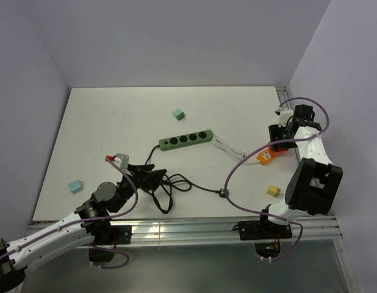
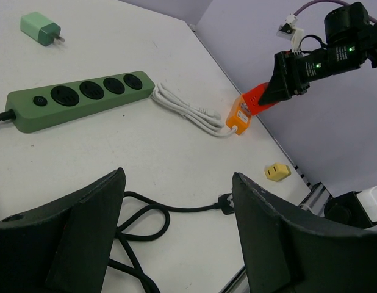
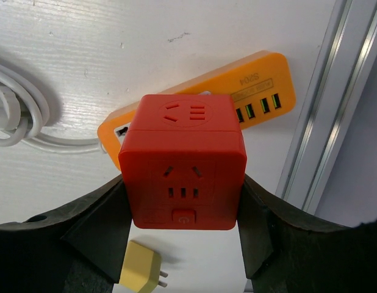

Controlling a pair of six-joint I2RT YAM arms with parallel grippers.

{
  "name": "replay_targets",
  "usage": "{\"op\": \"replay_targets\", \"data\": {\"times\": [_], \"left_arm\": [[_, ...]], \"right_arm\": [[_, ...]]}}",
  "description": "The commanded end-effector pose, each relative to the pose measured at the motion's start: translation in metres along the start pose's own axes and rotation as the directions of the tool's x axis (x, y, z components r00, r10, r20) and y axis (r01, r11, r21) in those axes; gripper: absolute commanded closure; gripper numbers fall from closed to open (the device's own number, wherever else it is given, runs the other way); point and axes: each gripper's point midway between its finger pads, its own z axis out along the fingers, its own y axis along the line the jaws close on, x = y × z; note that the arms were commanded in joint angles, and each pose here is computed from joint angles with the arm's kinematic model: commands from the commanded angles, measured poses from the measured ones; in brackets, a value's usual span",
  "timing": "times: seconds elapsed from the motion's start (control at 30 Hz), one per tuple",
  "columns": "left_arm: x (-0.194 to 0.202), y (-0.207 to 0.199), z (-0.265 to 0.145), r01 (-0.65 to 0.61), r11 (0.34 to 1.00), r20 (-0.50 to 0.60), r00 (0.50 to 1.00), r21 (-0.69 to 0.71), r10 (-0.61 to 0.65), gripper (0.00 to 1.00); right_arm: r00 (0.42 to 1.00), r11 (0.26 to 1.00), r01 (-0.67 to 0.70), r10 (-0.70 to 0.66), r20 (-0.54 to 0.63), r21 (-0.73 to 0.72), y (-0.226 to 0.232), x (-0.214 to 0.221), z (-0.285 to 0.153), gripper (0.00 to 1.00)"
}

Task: Insert the plug

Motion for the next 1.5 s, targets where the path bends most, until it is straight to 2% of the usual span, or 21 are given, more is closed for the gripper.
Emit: {"op": "replay_targets", "data": {"times": [0.0,0.1,0.23,0.5,0.77,1.03,1.33,1.47], "left_arm": [[0.001,-0.004,0.001,0.013,1.000,-0.001,1.000,0.017,-0.013,0.24],[0.002,-0.003,0.002,0.007,1.000,-0.007,1.000,0.011,-0.007,0.24],[0.003,-0.001,0.003,-0.001,1.000,-0.014,1.000,0.001,0.001,0.24],[0.007,-0.003,0.003,-0.001,1.000,-0.019,1.000,0.016,0.002,0.24],[0.005,-0.002,0.001,0.010,1.000,-0.003,1.000,0.021,-0.009,0.23],[0.002,0.000,-0.003,0.006,1.000,0.013,1.000,0.021,-0.006,0.23],[0.002,-0.002,-0.006,0.013,0.999,0.018,1.000,0.037,-0.013,0.22],[0.002,-0.001,-0.006,0.012,0.999,0.017,1.000,0.031,-0.012,0.22]], "right_arm": [[0.994,0.998,0.002,-0.008,0.110,0.058,-0.007,-0.029,-0.030,1.00],[0.990,0.996,-0.046,0.036,0.136,0.070,-0.009,-0.038,-0.036,1.00],[0.992,0.994,-0.074,0.065,0.109,0.076,-0.007,-0.039,-0.042,1.00],[0.987,0.986,0.152,-0.148,0.061,-0.071,0.049,-0.022,-0.029,1.00],[0.972,0.974,0.221,-0.224,-0.073,-0.048,0.047,0.015,-0.017,1.00],[0.962,0.971,0.234,-0.239,-0.131,-0.052,0.044,0.039,-0.012,1.00],[0.968,0.971,0.240,-0.241,-0.066,-0.024,0.032,0.007,-0.037,1.00],[0.972,0.973,0.227,-0.229,-0.058,-0.046,0.031,-0.002,-0.034,1.00]]}}
